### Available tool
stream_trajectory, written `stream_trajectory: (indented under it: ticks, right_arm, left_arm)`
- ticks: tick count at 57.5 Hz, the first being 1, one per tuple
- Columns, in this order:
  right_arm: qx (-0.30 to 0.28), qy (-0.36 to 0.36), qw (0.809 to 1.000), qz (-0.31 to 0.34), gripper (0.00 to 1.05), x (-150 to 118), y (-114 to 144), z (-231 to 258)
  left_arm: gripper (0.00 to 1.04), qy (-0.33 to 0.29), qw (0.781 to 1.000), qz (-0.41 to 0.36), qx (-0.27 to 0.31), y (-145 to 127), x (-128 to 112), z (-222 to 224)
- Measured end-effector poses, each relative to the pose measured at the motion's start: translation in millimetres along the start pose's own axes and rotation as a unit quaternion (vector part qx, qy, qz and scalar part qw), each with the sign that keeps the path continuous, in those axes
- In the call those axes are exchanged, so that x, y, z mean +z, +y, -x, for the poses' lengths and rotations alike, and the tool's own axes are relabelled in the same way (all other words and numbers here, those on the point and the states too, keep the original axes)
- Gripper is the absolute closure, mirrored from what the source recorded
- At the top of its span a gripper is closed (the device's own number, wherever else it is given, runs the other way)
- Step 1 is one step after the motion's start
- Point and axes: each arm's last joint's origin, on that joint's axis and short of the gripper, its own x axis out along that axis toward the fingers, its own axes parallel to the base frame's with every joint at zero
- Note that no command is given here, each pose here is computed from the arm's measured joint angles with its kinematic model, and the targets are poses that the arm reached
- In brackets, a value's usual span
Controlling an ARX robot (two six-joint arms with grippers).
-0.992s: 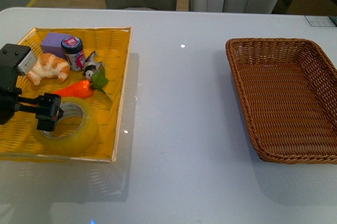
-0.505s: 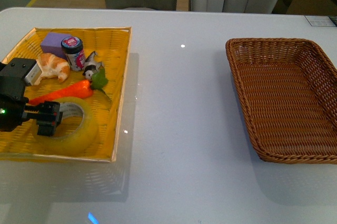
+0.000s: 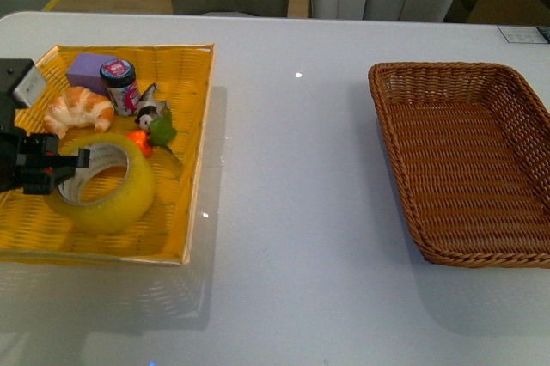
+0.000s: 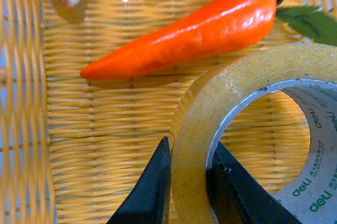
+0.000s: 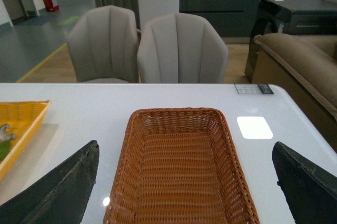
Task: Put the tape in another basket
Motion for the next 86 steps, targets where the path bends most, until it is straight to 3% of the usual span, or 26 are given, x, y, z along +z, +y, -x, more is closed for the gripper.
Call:
stream_trajectory:
  ticks: [12,36,48,62,65,67,70,75,86]
  right_arm:
    - [0.0,0.0,1.0,0.0,0.09,0.0,0.0,0.0]
    - [0.0,0.0,1.0,0.0,0.09,0.0,0.0,0.0]
    - [0.0,0.0,1.0,0.0,0.09,0.0,0.0,0.0]
    - [-0.001,0.002,1.0,-0.001,0.09,0.0,0.0,-0.1]
    - [-0.012,0.084,0.996,-0.022,0.09,-1.1,-0.4,-0.9]
    - [-0.019,0.172,0.984,-0.045,0.09,-0.3,-0.4,-3.7]
    - [-0.015,0.232,0.97,-0.066,0.09,1.0,0.3,-9.3]
    - [0.015,0.261,0.96,-0.104,0.09,5.1,3.0,-23.3]
    - [0.146,0.223,0.938,-0.22,0.09,18.8,14.0,-54.1]
  left_arm:
    - [0.9,-0.064,0.998,-0.009,-0.013,-18.2,31.6,52.3]
    - [0.9,-0.12,0.979,-0.088,-0.139,-167.3,70.6,122.3]
    - [0.9,-0.127,0.965,-0.116,-0.197,-217.2,65.3,146.4]
    - [0.9,-0.122,0.964,-0.124,-0.2,-225.7,59.3,149.3]
    - [0.9,-0.12,0.965,-0.124,-0.199,-225.2,58.0,149.1]
    - [0.9,-0.117,0.965,-0.125,-0.199,-224.7,57.1,149.3]
    - [0.9,-0.115,0.965,-0.126,-0.201,-224.6,56.6,150.5]
    - [0.9,-0.114,0.964,-0.127,-0.204,-225.1,56.3,151.5]
    - [0.9,-0.11,0.965,-0.128,-0.201,-224.9,55.3,151.2]
